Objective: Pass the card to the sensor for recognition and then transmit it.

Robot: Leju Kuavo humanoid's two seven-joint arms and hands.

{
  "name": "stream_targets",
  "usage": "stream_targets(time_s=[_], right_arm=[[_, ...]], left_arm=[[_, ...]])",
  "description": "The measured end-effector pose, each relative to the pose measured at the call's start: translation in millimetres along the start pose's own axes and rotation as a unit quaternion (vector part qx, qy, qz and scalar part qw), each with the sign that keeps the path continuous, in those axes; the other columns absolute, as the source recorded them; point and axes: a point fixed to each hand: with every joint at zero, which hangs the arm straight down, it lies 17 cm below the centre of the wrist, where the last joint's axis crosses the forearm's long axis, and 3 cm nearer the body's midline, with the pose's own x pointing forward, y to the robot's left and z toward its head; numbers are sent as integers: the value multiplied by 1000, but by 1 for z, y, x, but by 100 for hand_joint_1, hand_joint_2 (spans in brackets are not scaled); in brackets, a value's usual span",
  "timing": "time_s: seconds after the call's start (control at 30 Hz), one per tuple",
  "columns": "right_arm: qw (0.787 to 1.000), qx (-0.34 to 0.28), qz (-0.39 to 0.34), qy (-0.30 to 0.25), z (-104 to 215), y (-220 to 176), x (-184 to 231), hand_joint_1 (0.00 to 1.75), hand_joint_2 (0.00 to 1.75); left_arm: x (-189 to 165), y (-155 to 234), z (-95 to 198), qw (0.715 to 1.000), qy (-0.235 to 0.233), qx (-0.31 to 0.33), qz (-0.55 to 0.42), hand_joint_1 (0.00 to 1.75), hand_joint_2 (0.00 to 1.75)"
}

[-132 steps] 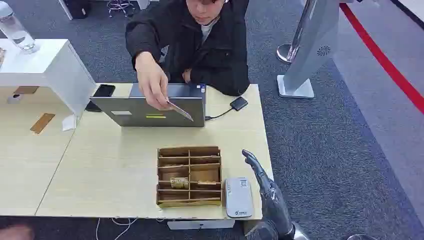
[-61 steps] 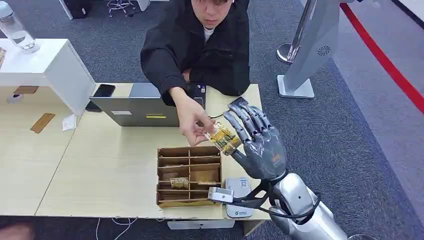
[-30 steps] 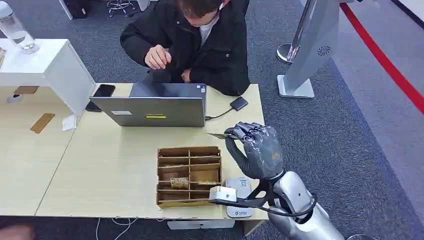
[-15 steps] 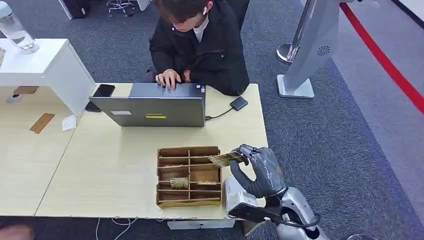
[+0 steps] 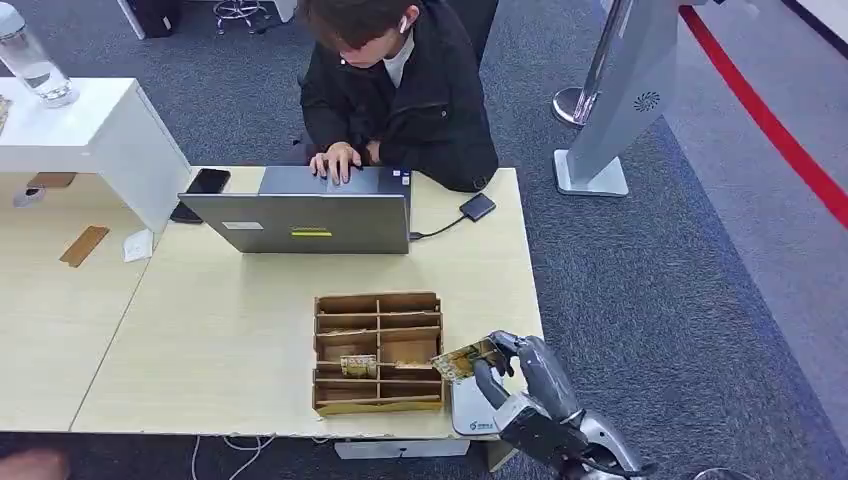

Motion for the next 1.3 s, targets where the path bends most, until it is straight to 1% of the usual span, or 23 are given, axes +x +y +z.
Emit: stream_targets(time_s=[0.2,0.77,0.9,1.13,1.23,1.3], right_arm=[[999,9,-16,26,11,7,-16,175,175],[999,10,-17,38,16,7,-25,175,175],[998,12,-31,53,19,8,-32,175,175],[995,24,-35,94,29,17,-55,175,175],[990,23,-14,136,34,19,-77,175,175],[988,22,-3,151,38,20,-88,175,175]], left_arm=[[0,1,0,1000,0,3,3,0,0],[0,1,0,1000,0,3,4,0,0],[0,2,0,1000,0,6,2,0,0],[0,4,-1,1000,-1,9,0,0,0],[1,5,-1,1000,-1,14,1,0,0],[1,6,-1,1000,-1,16,2,0,0]])
